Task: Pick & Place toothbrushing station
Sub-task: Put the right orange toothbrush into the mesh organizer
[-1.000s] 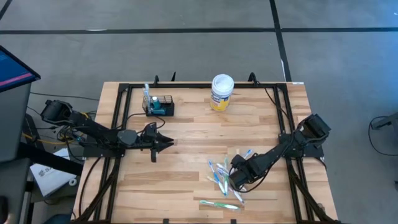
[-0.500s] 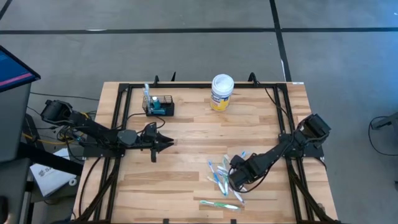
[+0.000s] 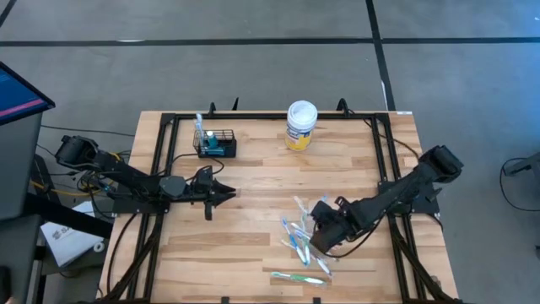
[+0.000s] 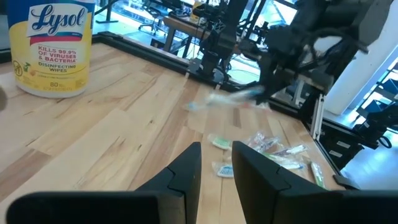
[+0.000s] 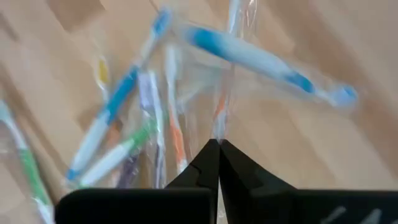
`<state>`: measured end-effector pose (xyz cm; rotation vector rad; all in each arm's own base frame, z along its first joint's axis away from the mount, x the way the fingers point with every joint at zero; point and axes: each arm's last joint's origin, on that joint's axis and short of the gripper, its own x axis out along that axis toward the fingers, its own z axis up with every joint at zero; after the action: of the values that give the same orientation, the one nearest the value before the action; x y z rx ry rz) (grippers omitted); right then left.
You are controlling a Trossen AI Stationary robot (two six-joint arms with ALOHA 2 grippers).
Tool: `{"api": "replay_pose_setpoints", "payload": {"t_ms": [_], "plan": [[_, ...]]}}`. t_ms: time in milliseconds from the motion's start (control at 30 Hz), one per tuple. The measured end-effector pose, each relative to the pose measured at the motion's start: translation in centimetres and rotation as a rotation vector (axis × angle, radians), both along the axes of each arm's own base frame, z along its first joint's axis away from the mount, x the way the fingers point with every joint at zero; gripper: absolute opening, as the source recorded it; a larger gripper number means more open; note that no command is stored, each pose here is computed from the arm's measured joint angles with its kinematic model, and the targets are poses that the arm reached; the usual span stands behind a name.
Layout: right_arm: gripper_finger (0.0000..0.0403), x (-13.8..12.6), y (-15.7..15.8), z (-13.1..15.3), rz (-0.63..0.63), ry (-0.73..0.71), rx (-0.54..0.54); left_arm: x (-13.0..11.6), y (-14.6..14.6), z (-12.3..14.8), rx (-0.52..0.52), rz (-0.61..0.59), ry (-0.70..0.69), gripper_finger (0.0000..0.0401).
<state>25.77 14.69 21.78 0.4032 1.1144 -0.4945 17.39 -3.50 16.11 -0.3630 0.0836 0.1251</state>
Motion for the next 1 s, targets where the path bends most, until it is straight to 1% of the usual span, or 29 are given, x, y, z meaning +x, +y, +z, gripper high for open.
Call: {"api": "replay_pose_setpoints", "payload": {"t_ms": [100,300,467,533,667,833,1000], "plan": [[0.0,0.0,0.0,0.9,0.025,-0.084,-0.032,0.0,0.0,0.2,-0.005,0.007,-0.018,0.0085],[0.0,0.9,0.0,1.7,0.091,-0.192,-0.089,0.1,0.1,1.2,-0.024,0.016,-0.117,0.0085],[0.0,2.5,-0.4,2.2,0.15,-0.305,-0.177,0.1,0.1,1.7,-0.022,0.016,-0.169,0.0085],[0.0,3.2,-0.9,2.5,0.176,-0.35,-0.204,0.0,0.1,2.1,-0.027,0.017,-0.213,0.0085],[0.0,4.9,-1.9,3.4,0.225,-0.452,-0.245,-0.1,0.1,3.0,0.002,0.008,-0.294,0.0085],[0.0,6.7,-3.2,4.7,0.29,-0.576,-0.277,-0.2,0.1,3.6,0.016,-0.008,-0.353,0.0085],[0.0,7.8,-4.5,5.5,0.334,-0.656,-0.279,-0.3,0.1,3.9,0.047,-0.005,-0.379,0.0085]]}}
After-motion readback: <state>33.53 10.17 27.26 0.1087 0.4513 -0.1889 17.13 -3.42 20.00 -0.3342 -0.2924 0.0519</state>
